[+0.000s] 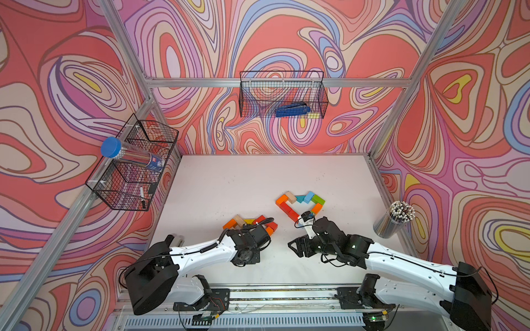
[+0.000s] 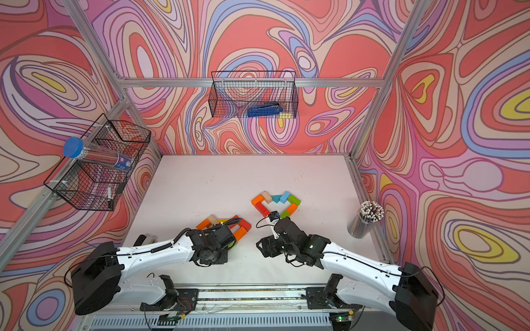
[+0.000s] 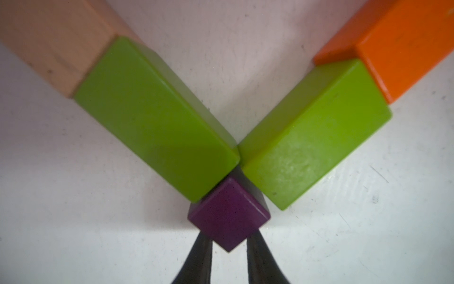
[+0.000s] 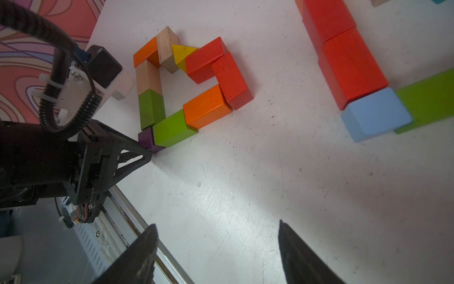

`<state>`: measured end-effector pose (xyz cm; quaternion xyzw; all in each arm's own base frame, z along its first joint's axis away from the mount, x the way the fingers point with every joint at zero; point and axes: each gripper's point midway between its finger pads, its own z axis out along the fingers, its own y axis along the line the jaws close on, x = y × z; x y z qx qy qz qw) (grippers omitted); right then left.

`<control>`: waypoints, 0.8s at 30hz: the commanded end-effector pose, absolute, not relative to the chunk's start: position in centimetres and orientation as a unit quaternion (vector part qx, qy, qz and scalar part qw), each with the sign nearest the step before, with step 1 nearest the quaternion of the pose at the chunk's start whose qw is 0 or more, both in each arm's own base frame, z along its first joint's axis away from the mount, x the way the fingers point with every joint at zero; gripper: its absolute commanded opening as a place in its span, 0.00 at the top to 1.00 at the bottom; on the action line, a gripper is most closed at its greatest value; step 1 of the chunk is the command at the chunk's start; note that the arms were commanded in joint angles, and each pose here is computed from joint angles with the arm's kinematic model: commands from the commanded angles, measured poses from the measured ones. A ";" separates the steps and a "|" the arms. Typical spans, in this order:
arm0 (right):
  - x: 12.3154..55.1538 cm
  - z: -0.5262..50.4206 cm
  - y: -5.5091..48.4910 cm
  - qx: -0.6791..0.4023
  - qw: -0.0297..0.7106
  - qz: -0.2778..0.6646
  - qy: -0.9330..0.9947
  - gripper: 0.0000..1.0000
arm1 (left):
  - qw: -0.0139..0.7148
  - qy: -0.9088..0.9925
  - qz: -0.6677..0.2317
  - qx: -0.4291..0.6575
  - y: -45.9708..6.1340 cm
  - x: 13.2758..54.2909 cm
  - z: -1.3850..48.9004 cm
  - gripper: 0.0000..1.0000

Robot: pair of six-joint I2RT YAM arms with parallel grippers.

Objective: Assemble a heart with building blocks
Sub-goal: Assemble the building block at the center of the board.

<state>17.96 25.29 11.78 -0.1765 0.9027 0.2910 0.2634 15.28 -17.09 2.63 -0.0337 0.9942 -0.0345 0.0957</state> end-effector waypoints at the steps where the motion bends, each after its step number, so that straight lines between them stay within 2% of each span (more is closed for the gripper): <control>1: 17.9 11.4 24.9 -0.177 0.265 0.281 0.905 0.22 | 0.113 0.992 -0.039 -0.031 -17.5 16.2 3.3 0.73; 19: 18.1 11.6 24.9 -0.174 0.269 0.280 0.905 0.22 | 0.116 0.992 -0.042 -0.032 -17.4 16.4 3.8 0.72; 24: 18.8 12.0 25.2 -0.174 0.279 0.274 0.904 0.22 | 0.114 0.992 -0.039 -0.038 -16.5 15.7 4.8 0.64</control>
